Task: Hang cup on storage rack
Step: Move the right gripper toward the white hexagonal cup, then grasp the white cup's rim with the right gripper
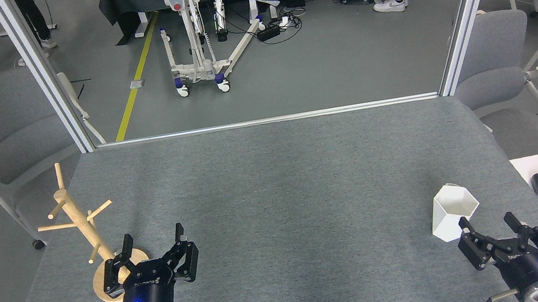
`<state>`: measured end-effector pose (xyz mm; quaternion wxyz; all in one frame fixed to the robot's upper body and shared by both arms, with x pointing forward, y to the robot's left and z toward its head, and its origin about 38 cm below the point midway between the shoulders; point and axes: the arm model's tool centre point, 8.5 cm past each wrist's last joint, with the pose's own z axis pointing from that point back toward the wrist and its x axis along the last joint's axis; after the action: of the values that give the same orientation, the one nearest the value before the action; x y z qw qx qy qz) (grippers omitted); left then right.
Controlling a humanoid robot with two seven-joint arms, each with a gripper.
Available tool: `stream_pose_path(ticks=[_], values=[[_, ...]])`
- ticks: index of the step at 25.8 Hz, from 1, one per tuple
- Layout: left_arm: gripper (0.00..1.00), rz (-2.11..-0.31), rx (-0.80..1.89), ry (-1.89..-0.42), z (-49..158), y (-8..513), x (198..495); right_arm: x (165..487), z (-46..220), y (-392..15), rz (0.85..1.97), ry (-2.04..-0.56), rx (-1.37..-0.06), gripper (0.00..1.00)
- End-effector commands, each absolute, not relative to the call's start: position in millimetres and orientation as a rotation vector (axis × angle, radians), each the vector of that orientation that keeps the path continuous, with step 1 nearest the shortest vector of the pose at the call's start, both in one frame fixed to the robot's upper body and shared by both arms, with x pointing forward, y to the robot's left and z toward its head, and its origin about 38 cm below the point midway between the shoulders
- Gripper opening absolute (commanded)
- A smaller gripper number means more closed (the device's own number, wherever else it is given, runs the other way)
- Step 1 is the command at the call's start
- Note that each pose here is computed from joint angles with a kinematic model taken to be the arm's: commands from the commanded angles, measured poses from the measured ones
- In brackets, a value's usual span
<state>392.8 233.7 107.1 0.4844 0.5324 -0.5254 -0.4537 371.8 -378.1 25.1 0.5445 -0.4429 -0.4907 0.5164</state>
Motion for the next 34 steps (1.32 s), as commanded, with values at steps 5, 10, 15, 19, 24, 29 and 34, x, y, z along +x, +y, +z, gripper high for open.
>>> stream_pose_path(ticks=[5,10,15,19,24,29,34], values=[[0.99,-1.114,1.28,-1.263,99.9,233.4,387.0,386.7,26.2,-399.5,1.235,-1.135,-1.064,1.0],[0.99,-1.131,1.269,-1.265,95.4,229.9,383.2,391.0,22.3,-397.9,1.271,-1.105,-1.067,1.0],[0.99,-1.13,1.271,-1.262,95.3,230.2,382.7,390.6,17.0,-391.6,1.296,-1.097,-1.056,1.0],[0.99,-1.125,1.272,-1.259,95.3,230.2,382.7,390.8,16.8,-388.4,1.315,-1.109,-1.047,1.0],[0.99,-1.122,1.269,-1.256,93.6,229.7,381.8,390.2,16.5,-384.8,1.344,-1.129,-1.057,1.0],[0.99,-1.117,1.264,-1.259,93.5,227.8,381.8,390.4,15.7,-382.9,1.361,-1.127,-1.055,1.0],[0.99,-1.122,1.263,-1.254,91.9,228.8,381.4,390.9,10.7,-373.3,1.392,-1.122,-1.044,1.0]])
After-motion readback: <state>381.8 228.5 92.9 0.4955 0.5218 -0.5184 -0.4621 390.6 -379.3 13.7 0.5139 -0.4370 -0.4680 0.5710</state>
